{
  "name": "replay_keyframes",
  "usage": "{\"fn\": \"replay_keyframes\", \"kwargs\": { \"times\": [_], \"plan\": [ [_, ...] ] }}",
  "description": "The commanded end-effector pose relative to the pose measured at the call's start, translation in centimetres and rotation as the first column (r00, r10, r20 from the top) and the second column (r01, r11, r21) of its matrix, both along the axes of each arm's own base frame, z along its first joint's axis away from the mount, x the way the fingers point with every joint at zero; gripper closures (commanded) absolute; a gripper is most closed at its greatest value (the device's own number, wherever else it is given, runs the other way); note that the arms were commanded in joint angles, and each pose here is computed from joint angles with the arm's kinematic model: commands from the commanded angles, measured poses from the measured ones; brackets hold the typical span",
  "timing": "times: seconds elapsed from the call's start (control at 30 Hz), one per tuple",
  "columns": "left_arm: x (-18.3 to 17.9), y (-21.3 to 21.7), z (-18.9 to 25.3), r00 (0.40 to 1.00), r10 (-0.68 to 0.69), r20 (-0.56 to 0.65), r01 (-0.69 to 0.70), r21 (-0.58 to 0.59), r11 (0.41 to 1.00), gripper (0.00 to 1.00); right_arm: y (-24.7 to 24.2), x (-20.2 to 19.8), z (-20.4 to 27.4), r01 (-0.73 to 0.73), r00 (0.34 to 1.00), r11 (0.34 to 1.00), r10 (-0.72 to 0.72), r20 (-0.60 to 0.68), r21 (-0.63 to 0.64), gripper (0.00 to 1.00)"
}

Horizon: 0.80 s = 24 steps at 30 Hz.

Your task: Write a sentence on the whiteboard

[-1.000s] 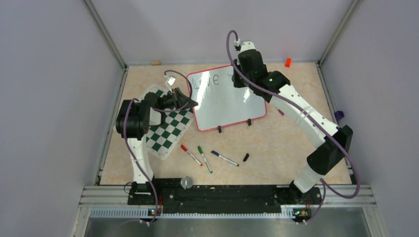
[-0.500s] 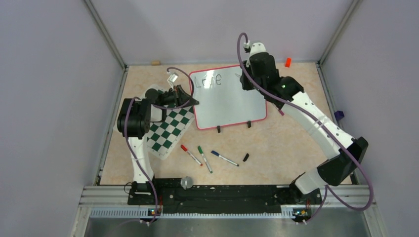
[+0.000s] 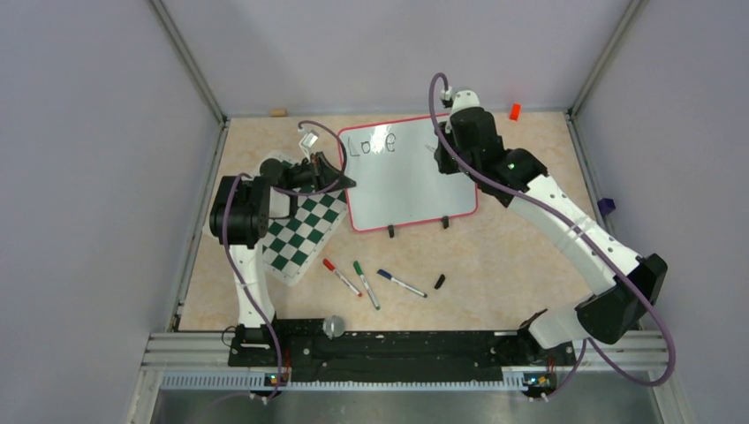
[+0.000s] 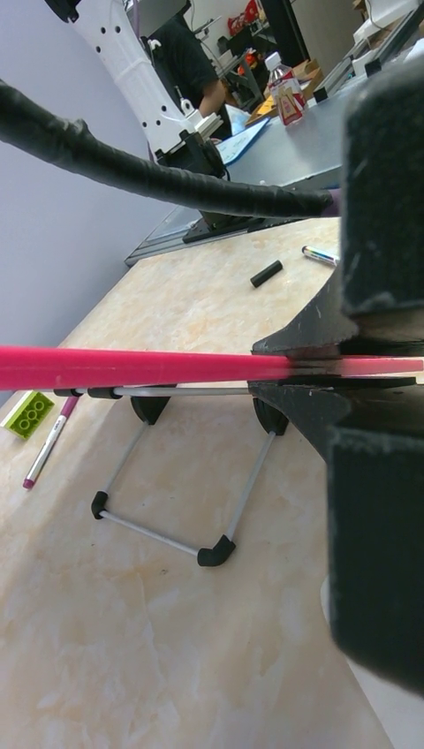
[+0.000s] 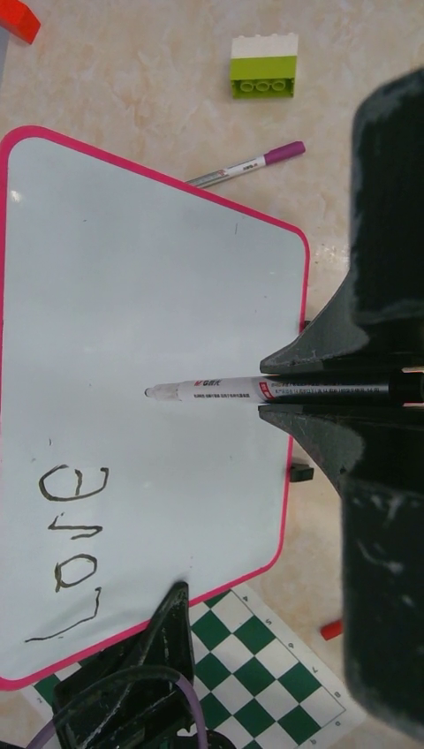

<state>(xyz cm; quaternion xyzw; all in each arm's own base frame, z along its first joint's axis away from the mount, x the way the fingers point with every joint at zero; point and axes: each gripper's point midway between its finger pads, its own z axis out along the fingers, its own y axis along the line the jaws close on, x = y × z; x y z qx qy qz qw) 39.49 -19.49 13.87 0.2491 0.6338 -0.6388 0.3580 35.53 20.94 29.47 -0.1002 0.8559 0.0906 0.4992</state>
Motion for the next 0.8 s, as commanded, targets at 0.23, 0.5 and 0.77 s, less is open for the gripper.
{"fn": "replay_keyframes", "kwargs": {
  "times": [0.23,0.5,0.77],
  "plan": [
    [-1.3,-0.1,0.1,0.976,-0.033,0.213,0.026,0.034,0.999,1.00,0.3,1.2,2.6,0.044,0.997,0.995,-0.050,0.064,0.089,1.00],
    [-1.1,0.5,0.7,0.972,-0.060,0.229,0.050,0.050,0.997,1.00,0.6,2.1,3.9,0.042,0.995,0.996,-0.048,0.090,0.075,1.00],
    [-0.7,0.5,0.6,0.978,-0.054,0.201,0.046,0.045,0.998,1.00,0.1,1.6,3.1,0.043,0.994,0.996,-0.051,0.100,0.081,1.00]
  ]
}}
